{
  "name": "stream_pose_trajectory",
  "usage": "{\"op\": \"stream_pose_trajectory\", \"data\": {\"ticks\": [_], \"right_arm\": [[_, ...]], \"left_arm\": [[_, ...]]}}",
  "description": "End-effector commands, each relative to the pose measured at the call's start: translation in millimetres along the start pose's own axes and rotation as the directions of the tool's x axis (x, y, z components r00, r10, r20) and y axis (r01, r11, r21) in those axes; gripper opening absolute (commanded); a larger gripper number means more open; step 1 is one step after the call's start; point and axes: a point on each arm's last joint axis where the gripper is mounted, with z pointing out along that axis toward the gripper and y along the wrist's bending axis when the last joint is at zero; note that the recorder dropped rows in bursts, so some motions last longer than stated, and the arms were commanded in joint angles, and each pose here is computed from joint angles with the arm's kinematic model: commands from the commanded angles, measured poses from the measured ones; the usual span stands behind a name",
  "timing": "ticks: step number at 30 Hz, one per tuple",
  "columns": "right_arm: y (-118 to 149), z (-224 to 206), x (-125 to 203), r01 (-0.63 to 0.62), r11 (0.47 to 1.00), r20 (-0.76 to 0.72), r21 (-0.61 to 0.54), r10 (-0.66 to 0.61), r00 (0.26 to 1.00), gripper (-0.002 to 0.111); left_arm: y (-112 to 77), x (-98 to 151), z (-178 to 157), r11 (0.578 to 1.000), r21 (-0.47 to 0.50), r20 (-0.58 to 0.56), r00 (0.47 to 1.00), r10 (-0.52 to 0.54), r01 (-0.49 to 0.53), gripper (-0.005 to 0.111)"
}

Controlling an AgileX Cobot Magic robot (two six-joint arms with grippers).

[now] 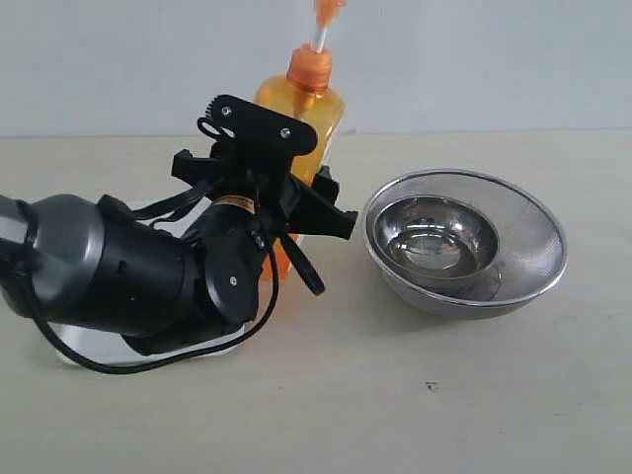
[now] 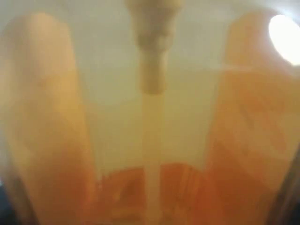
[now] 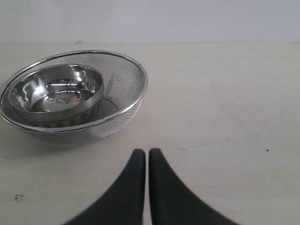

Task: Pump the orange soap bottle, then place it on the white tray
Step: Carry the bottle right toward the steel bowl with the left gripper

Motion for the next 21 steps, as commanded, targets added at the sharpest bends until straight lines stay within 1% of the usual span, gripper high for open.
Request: {"op": "stream_pose_trajectory", "data": {"ticks": [1, 3, 6, 10, 21], "right_arm": [[-0.2, -0.4, -1.4, 0.006, 1.0, 0.016, 0.003, -0.006, 1.0, 0.0], [-0.2, -0.4, -1.4, 0.006, 1.0, 0.016, 0.003, -0.006, 1.0, 0.0], [-0.2, -0.4, -1.4, 0.006, 1.0, 0.016, 0.003, -0.006, 1.0, 0.0], [-0.2, -0.4, -1.4, 0.006, 1.0, 0.016, 0.003, -0.006, 1.0, 0.0], [-0.2, -0.4, -1.4, 0.006, 1.0, 0.016, 0.003, -0.006, 1.0, 0.0]], "left_arm": [[0.8, -16.3, 5.2, 0.997, -0.082, 0.108, 0.994, 0.009, 0.0, 0.005], [-3.2, -16.9, 7.8, 0.997, -0.079, 0.112, 0.994, 0.01, -0.001, 0.005], [-9.5, -16.8, 11.1, 0.995, -0.085, 0.121, 0.991, 0.058, -0.048, 0.005], [-16.8, -16.0, 14.5, 0.993, -0.084, 0.128, 0.988, 0.088, -0.077, 0.005], [-21.8, -6.4, 20.2, 0.991, -0.085, 0.12, 0.986, 0.113, -0.103, 0.005]]}}
